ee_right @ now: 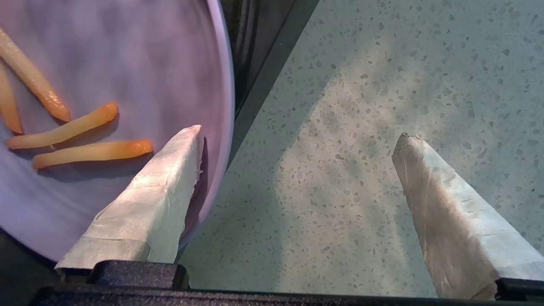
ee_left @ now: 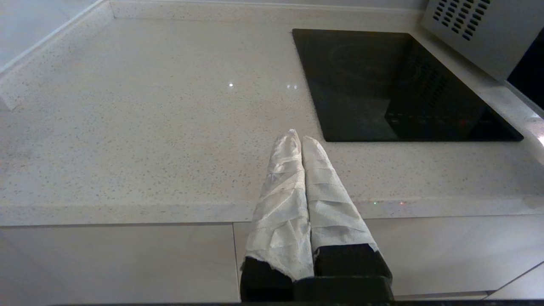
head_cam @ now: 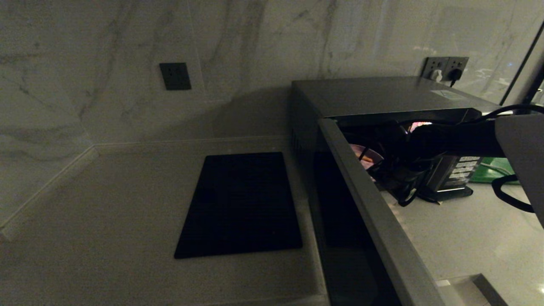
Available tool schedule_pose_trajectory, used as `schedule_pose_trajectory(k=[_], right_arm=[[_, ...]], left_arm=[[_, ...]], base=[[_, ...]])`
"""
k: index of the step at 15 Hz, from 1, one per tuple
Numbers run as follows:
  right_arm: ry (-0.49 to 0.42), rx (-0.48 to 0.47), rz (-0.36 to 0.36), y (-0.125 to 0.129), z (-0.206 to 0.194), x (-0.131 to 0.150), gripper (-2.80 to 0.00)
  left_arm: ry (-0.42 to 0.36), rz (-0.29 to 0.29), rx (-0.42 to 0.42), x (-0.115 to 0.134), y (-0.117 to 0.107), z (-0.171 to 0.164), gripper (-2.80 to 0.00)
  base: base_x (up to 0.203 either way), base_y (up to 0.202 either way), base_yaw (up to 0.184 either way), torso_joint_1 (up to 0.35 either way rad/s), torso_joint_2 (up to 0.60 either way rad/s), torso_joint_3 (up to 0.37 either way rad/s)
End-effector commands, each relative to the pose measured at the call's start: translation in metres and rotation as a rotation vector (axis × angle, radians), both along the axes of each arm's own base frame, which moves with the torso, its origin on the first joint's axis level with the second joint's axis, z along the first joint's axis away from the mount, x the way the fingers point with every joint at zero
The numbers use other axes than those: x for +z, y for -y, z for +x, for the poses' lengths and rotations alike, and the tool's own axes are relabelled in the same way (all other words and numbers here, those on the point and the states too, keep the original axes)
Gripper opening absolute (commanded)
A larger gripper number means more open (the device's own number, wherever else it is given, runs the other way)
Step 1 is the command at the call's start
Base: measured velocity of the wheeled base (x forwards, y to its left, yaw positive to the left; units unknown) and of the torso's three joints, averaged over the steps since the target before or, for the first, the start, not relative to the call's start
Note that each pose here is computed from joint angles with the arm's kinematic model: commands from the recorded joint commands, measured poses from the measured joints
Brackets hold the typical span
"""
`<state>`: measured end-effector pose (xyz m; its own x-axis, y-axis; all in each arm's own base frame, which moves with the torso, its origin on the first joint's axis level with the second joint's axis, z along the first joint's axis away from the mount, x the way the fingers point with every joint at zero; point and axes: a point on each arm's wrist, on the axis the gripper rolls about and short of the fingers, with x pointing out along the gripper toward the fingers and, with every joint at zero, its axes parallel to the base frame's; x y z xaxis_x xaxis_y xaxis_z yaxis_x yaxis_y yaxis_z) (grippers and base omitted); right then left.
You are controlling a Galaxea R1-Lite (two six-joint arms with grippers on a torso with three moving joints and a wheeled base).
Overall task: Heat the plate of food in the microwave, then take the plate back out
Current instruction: Take the plate out of the microwave
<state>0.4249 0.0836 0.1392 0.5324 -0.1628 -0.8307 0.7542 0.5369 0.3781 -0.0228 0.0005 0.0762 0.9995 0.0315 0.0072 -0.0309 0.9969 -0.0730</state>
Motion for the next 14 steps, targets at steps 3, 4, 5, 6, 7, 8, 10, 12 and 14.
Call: schedule_pose_trajectory(k=[3,4,5,6,7,8,10,12,14], right_arm=[[-0.007,-0.006,0.0,-0.0002,0.0006,-0.0028,0.0],[-0.007,-0.006,0.001,-0.0003,0.0006,-0.0028,0.0],[-0.008,-0.005,0.001,-0.0003,0.0006,-0.0028,0.0],[-0.006,-0.004,0.001,-0.0003,0.0006,-0.0021,0.0],[-0.003,-0.006,0.002,-0.0002,0.0004,-0.0013,0.0],[-0.001,-0.006,0.003,-0.0002,0.0005,-0.0007,0.0],[0.004,-0.006,0.004,-0.0003,0.0006,0.0008,0.0],[0.01,-0.007,0.005,0.0005,0.0004,0.0029,0.0],[0.013,-0.007,0.006,0.0005,0.0003,0.004,0.0]], left_arm=[[-0.001,-0.001,0.001,0.0001,0.0,0.0001,-2.8],[-0.001,-0.001,0.002,0.0001,0.0,0.0001,-2.8],[-0.001,-0.001,0.002,0.0001,0.0,0.0001,-2.8],[-0.001,-0.001,0.001,0.0001,0.0,0.0001,-2.8],[-0.001,-0.001,0.001,0.0001,0.0,0.0001,-2.8],[-0.001,-0.001,0.001,0.0001,0.0,0.0001,-2.8],[-0.001,-0.001,0.001,0.0001,0.0,0.0001,-2.8],[-0.001,-0.001,0.001,0.0001,0.0,0.0001,-2.8],[-0.001,-0.001,0.001,0.0001,0.0,0.0001,-2.8]], base=[[0.0,0.0,0.0,0.0,0.0,0.0],[0.0,0.0,0.0,0.0,0.0,0.0],[0.0,0.0,0.0,0.0,0.0,0.0],[0.0,0.0,0.0,0.0,0.0,0.0],[0.0,0.0,0.0,0.0,0.0,0.0],[0.0,0.0,0.0,0.0,0.0,0.0],[0.0,0.0,0.0,0.0,0.0,0.0],[0.0,0.0,0.0,0.0,0.0,0.0],[0.0,0.0,0.0,0.0,0.0,0.0]])
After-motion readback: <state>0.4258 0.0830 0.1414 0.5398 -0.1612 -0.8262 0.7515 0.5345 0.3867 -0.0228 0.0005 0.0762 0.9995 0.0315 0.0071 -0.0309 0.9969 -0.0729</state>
